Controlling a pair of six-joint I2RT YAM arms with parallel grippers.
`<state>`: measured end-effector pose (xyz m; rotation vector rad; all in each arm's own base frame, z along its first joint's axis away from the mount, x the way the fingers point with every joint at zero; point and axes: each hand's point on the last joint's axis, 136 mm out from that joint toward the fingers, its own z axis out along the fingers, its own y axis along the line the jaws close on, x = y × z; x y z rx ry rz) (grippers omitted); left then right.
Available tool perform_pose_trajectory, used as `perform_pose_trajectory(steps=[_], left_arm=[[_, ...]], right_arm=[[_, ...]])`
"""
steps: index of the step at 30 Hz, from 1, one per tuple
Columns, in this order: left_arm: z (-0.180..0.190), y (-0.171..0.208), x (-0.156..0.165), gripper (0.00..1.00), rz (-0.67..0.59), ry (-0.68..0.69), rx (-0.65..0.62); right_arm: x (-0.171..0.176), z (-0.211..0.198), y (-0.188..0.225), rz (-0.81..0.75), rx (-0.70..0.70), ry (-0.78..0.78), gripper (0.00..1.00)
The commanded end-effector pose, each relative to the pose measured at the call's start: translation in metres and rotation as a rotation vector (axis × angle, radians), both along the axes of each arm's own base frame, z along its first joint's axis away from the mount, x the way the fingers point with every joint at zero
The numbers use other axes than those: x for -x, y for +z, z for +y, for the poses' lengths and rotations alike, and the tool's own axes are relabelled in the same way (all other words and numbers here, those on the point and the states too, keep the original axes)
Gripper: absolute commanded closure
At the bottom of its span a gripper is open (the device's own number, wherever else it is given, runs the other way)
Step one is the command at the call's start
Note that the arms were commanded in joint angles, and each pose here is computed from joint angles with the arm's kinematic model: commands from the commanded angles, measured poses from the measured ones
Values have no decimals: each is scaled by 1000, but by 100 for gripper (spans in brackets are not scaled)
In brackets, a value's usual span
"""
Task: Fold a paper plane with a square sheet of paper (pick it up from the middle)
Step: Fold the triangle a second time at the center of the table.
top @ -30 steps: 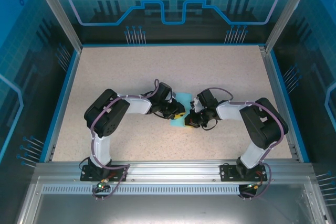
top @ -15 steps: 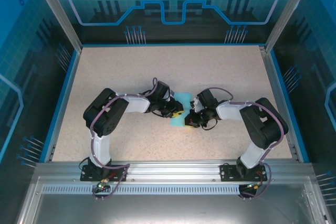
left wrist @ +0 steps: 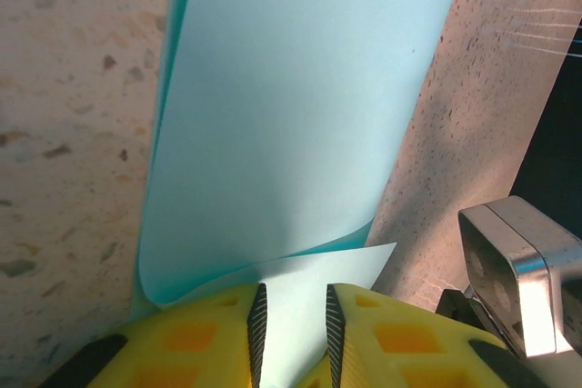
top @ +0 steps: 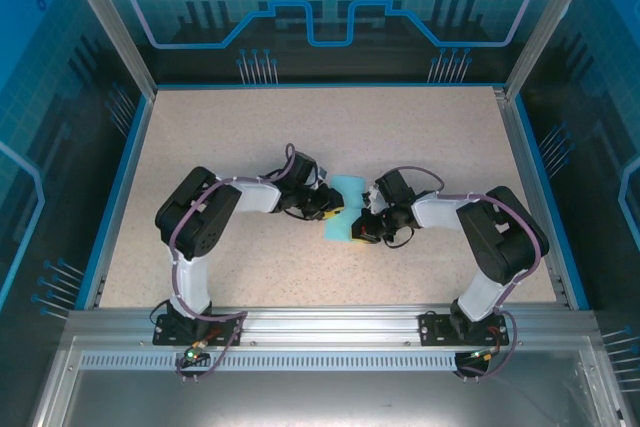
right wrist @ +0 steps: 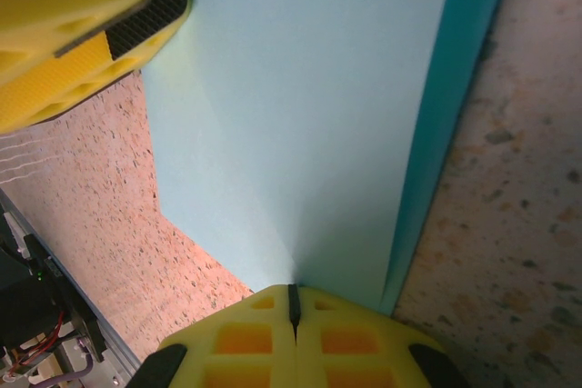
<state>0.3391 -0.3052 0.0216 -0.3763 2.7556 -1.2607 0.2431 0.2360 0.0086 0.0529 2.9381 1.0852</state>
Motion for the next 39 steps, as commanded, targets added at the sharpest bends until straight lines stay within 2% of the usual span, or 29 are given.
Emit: perform_pose_trajectory(steps=[1,16,24,28,33,39], left_arm=[[44,-24,-17,73,-52,106,-155],[62,-34,-18,73,-76,105,-253],[68,-22,-23,71,-111,100,-293],[67,-8,-27,70,-141,91,-290],[58,33,-32,67,-202,90,-223],[34,68,-18,69,-241,37,-131]], right_arm=[[16,-27,-21,92,116,-43,98],[16,-27,-21,94,112,-46,98],[15,-25,-19,93,104,-46,97],[14,-23,-17,91,95,-45,97],[12,-20,-15,87,85,-41,97],[10,-19,-14,84,82,-38,97]])
